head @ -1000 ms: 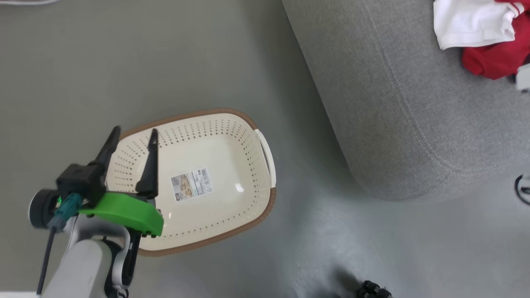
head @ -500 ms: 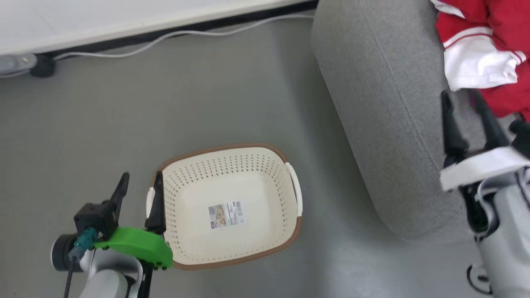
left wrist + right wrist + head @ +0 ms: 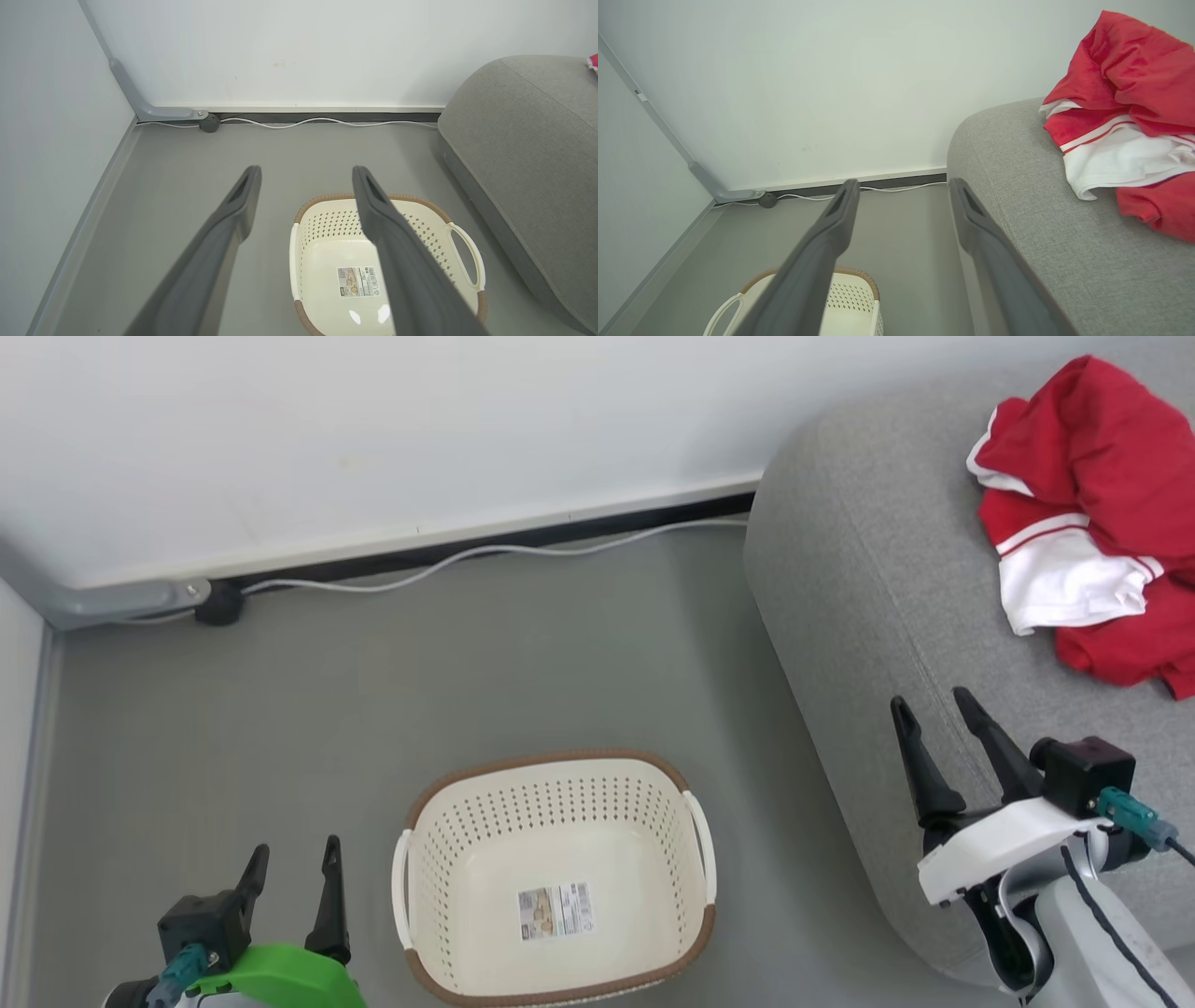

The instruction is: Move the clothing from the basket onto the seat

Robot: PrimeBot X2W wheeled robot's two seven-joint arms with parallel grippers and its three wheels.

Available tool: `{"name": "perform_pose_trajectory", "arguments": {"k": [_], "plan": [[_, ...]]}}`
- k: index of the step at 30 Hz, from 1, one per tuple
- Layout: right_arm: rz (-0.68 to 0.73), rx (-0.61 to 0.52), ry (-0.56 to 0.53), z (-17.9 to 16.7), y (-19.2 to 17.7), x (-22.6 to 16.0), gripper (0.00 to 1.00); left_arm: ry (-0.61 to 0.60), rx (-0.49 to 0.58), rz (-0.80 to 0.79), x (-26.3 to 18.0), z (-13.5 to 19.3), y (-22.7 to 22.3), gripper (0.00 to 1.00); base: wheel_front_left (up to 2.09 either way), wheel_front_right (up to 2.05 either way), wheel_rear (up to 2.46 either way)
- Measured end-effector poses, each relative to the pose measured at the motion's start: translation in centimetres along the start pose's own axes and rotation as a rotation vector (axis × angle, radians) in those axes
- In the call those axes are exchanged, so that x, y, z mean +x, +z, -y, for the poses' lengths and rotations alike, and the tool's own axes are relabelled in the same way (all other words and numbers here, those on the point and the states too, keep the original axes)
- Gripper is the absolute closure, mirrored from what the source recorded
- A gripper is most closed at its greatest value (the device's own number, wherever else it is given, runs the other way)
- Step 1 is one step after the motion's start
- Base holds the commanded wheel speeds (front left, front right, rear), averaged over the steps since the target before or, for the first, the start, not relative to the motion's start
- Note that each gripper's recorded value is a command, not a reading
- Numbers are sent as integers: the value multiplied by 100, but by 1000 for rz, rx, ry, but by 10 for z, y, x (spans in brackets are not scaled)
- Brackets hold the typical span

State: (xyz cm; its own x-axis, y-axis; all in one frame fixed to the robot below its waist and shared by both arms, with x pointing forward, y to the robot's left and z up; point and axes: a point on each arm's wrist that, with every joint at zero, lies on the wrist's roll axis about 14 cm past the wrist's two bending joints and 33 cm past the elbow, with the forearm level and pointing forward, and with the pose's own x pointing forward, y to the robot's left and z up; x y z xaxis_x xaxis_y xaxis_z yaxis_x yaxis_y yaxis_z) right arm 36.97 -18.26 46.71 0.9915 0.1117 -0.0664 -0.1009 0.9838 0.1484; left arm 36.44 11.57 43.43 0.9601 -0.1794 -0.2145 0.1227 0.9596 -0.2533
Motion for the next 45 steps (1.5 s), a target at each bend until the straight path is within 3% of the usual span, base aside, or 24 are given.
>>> {"name": "perform_pose_trajectory", "arguments": {"k": [6, 7, 15, 45], "plan": [[34, -1, 31, -13, 9, -12, 0, 36, 10, 65, -12, -11, 19, 0, 0, 0, 0], [42, -1, 37, -16, 11, -12, 100, 44, 18, 80, -13, -14, 23, 100, 0, 0, 0], [-83, 60, 15, -24, -33, -30, 100, 55, -22, -10, -19, -7, -9, 100, 0, 0, 0], [-90, 457, -125, 1, -29, -23, 100, 125, -415, -35, -22, -26, -8, 100, 0, 0, 0]]}}
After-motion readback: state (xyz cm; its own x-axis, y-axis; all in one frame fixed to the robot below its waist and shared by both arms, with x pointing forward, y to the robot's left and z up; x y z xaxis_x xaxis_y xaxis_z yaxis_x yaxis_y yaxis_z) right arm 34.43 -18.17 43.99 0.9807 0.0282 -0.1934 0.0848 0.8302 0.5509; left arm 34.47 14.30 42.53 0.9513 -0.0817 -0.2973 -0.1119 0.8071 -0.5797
